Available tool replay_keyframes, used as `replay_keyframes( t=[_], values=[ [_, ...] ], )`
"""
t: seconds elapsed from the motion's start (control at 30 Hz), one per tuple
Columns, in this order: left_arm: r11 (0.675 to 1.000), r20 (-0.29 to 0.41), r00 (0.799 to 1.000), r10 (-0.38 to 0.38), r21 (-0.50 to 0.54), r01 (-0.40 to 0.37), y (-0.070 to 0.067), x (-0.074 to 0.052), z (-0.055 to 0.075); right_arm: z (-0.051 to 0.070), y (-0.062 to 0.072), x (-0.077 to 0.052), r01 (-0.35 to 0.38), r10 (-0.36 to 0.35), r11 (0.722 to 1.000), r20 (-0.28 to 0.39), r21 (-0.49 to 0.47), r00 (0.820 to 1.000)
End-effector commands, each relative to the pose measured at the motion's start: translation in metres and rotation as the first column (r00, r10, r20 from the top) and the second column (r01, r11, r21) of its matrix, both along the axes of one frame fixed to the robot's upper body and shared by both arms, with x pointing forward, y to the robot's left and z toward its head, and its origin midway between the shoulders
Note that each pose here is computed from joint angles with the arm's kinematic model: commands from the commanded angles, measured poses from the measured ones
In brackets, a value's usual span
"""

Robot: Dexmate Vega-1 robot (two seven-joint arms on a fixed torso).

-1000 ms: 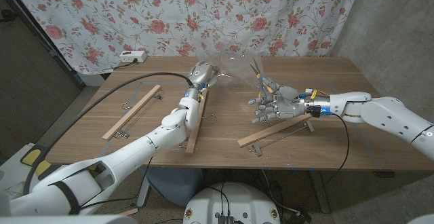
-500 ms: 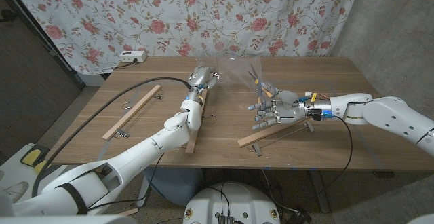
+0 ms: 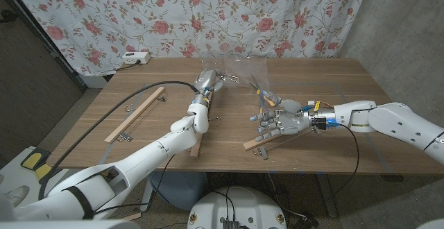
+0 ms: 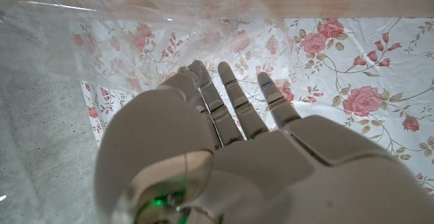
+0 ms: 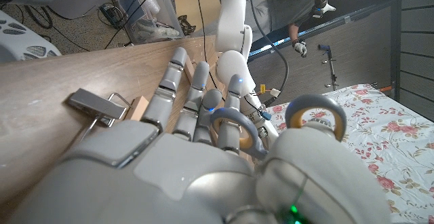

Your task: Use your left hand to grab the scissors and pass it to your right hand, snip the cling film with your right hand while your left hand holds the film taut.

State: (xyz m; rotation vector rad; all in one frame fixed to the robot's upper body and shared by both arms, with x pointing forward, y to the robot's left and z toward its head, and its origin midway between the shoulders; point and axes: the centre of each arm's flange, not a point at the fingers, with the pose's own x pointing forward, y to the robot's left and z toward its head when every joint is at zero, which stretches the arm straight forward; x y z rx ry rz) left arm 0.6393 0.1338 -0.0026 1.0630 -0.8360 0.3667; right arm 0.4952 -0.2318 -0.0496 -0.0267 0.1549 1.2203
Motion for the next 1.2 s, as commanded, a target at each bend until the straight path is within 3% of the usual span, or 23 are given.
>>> replay_keyframes(
  t=[0.03, 0.33, 1.2],
  values=[
    [0.999, -0.018, 1.000, -0.023, -0.026, 0.022, -0.002, -0.002, -0.001, -0.006, 0.011, -0.001, -0.012, 0.012, 1.000, -0.011, -0.021, 1.000],
    [0.998, -0.020, 0.998, -0.054, -0.045, 0.053, -0.006, -0.001, 0.000, -0.011, 0.017, 0.002, -0.026, 0.025, 0.999, -0.024, -0.032, 0.999],
    [0.988, -0.001, 0.995, -0.099, -0.116, 0.098, -0.007, -0.008, -0.003, -0.005, 0.028, 0.011, -0.045, 0.045, 0.997, 0.001, -0.067, 0.999]
  ],
)
